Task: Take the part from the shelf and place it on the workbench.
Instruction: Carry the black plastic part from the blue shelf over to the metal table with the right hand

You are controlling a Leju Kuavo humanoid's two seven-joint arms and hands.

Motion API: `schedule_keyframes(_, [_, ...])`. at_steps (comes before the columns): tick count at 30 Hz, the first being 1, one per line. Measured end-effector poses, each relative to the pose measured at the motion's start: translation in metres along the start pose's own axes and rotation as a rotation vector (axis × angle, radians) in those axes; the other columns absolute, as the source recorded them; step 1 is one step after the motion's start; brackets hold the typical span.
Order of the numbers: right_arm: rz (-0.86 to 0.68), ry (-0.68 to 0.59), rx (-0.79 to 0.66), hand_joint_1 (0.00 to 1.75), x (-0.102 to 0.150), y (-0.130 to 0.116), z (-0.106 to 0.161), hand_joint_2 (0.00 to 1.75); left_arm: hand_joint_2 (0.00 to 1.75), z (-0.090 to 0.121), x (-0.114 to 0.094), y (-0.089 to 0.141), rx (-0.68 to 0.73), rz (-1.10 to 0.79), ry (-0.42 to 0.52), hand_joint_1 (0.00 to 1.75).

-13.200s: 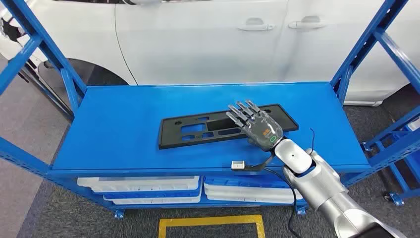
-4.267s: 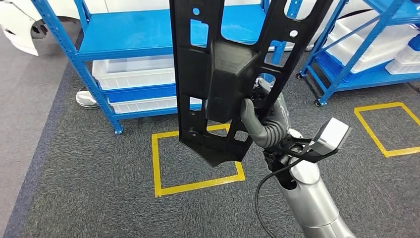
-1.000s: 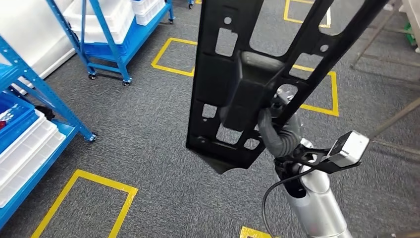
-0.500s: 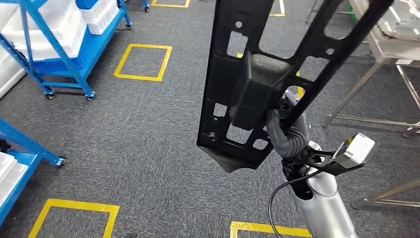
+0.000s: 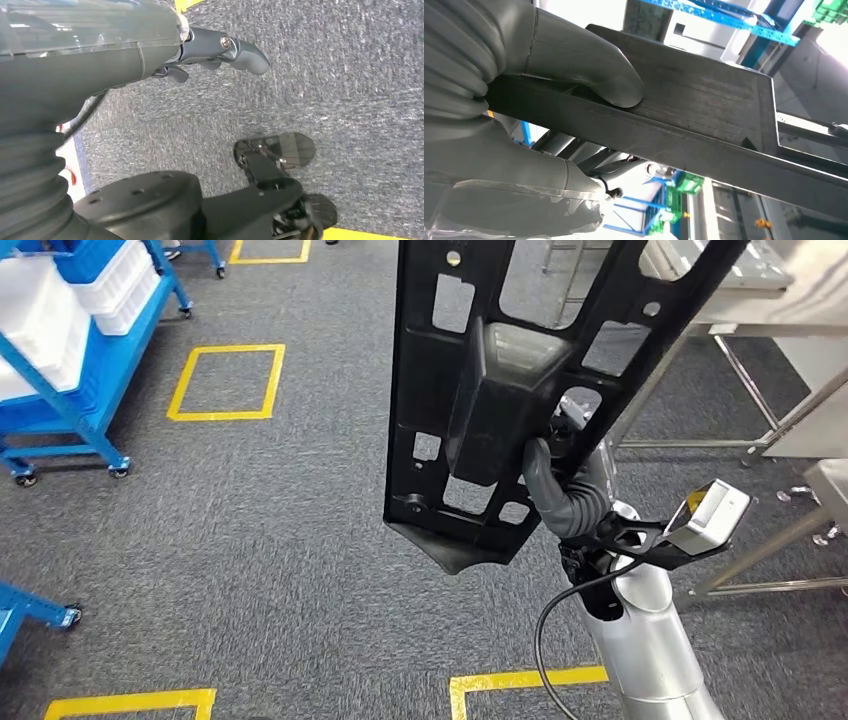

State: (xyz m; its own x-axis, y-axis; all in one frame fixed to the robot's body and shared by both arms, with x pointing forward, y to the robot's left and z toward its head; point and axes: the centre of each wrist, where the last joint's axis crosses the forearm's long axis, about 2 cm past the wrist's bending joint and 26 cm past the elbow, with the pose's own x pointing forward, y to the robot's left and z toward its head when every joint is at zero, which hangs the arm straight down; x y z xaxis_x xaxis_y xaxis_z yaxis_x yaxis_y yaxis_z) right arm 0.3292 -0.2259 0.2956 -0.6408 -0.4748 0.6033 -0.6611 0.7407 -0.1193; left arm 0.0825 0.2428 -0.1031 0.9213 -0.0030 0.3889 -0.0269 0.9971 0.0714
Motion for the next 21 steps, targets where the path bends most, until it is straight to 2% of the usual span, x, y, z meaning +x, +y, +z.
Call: schedule_keyframes(21, [-0.023, -0.015, 0.002, 1.75, -0.0061, -0.0042, -0.0067, 1.75, 1.75, 0.0001, -0.0006, 0.0003, 0.004, 0.004, 0.019, 0.0])
